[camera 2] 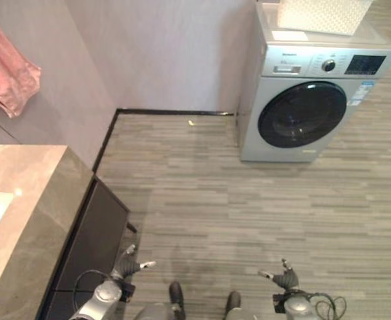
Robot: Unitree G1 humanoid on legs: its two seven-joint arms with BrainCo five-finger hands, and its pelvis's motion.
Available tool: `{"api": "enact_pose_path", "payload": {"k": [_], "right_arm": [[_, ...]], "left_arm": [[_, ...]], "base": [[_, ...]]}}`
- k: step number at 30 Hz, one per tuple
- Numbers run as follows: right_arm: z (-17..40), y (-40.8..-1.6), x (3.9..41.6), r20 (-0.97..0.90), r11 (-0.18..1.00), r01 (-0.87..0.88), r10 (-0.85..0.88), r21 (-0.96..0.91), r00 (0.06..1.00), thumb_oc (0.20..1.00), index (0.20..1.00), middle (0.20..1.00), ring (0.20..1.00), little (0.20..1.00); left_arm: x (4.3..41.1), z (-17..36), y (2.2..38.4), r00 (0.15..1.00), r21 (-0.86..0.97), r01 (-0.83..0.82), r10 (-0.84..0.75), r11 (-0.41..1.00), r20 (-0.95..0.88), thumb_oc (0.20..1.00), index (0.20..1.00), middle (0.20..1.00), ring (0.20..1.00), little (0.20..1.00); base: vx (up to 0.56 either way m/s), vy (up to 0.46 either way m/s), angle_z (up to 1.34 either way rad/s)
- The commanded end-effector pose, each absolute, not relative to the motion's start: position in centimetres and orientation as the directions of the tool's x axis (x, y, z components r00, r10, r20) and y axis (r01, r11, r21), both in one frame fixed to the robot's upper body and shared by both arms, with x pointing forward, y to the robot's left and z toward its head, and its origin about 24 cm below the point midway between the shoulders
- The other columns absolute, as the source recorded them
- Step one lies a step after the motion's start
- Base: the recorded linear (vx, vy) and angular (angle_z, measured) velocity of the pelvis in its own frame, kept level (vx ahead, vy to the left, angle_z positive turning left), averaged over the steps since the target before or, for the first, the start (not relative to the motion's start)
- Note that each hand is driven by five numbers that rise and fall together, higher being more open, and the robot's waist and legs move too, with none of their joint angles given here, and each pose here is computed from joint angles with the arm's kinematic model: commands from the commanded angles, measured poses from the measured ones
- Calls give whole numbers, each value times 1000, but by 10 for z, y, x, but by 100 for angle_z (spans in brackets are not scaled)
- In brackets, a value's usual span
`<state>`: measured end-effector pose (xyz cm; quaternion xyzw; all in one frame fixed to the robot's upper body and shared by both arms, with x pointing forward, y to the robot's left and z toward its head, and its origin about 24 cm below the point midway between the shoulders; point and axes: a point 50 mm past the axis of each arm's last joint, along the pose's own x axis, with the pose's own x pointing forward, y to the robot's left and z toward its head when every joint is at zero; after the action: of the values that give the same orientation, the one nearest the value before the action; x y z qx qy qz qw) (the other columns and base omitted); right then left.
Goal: Put brush and paste in cup on sink, flatten towel.
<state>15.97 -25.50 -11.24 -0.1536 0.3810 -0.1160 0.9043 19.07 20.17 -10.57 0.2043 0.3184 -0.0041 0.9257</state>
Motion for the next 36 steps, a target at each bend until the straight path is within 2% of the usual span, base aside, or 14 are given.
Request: {"api": "enact_pose_path", "payload": {"k": [1,3,10,18,24,29,36], "right_arm": [[-94,-250,190,-557,933,134,-309,-333,771,1000,1000,1000,1000,1000],[-84,-240,202,-513,948,128,-268,-291,816,1000,1000,1000,1000,1000],[-67,-230,214,-419,960,127,-226,-250,880,1000,1000,1000,1000,1000],[-72,-229,207,-447,955,91,-214,-281,869,1000,1000,1000,1000,1000],[-72,-237,197,-453,928,16,-197,-373,869,1000,1000,1000,1000,1000],[-68,-255,192,-441,907,56,-256,-417,860,1000,1000,1000,1000,1000],[-62,-266,184,-418,882,51,-273,-469,866,1000,1000,1000,1000,1000]], "left_arm": [[208,-92,210,835,382,97,133,919,-533,1000,1000,1000,1000,1000],[207,-92,215,832,387,76,156,919,-532,1000,1000,1000,1000,1000],[213,-91,220,833,435,82,178,897,-524,1000,1000,1000,1000,1000],[208,-96,225,814,458,82,206,885,-543,1000,1000,1000,1000,1000],[194,-111,221,767,475,139,209,869,-607,1000,1000,1000,1000,1000],[208,-103,221,784,483,104,227,870,-578,1000,1000,1000,1000,1000],[211,-101,222,792,492,103,228,864,-567,1000,1000,1000,1000,1000]], "base": [[74,188,-18],[70,143,-14],[189,19,3],[438,-133,22],[353,-290,53],[325,-375,20],[287,-9,28]]}}
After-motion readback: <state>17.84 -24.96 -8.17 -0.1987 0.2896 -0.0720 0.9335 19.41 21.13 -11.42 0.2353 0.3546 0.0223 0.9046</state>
